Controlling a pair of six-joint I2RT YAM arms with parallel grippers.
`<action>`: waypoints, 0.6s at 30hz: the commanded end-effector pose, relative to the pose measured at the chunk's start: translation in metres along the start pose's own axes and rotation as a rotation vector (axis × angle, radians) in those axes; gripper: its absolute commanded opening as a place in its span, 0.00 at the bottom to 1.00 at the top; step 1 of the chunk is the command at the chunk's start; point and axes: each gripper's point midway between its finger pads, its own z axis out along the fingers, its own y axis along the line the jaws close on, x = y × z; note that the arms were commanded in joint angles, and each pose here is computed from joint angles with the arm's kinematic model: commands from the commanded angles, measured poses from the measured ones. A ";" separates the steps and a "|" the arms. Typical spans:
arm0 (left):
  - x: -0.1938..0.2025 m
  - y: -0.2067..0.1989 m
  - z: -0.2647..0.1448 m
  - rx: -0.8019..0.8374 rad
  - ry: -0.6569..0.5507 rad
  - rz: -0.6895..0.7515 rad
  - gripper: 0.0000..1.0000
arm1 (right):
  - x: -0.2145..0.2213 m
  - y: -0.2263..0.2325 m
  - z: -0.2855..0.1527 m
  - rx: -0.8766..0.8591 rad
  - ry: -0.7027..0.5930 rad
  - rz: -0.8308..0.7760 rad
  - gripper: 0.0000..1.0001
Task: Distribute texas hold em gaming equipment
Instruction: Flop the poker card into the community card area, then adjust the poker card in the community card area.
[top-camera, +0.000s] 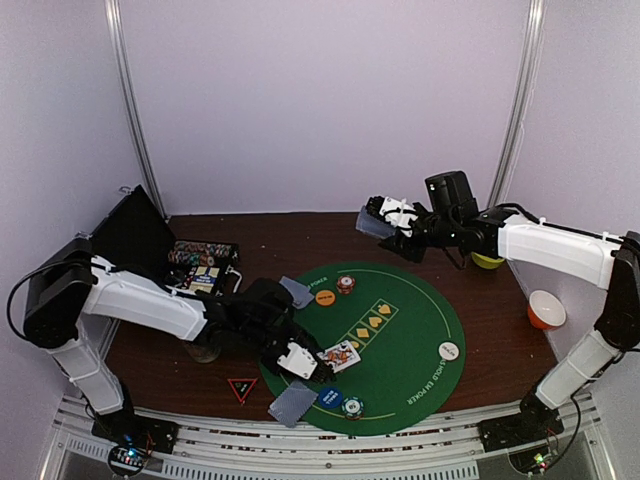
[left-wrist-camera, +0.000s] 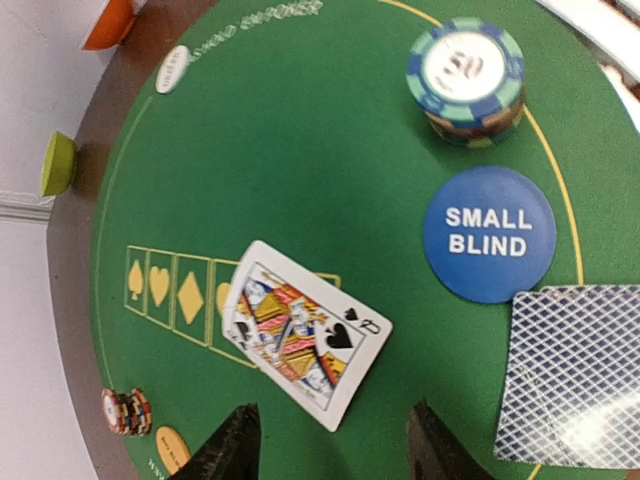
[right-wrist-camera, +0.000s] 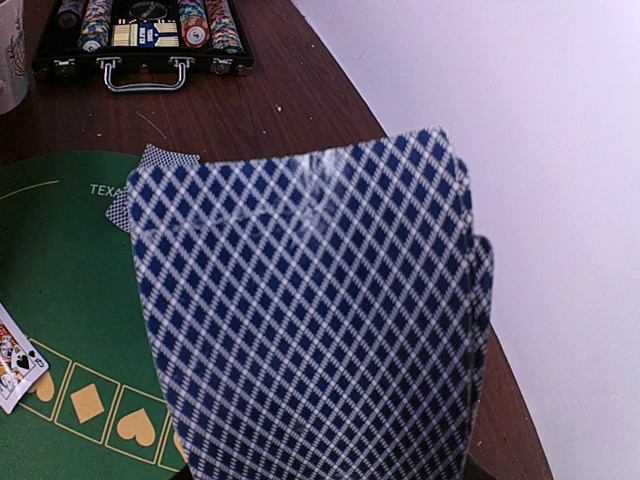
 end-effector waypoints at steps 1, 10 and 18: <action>-0.022 0.032 -0.037 -0.112 -0.054 -0.117 0.57 | -0.005 -0.003 -0.007 0.006 -0.018 0.006 0.47; -0.015 0.119 -0.043 -0.248 0.042 -1.095 0.62 | -0.007 -0.006 -0.010 0.022 -0.020 0.029 0.47; -0.015 0.089 -0.007 -0.114 0.060 -1.131 0.85 | 0.003 -0.011 -0.008 0.050 0.032 0.037 0.47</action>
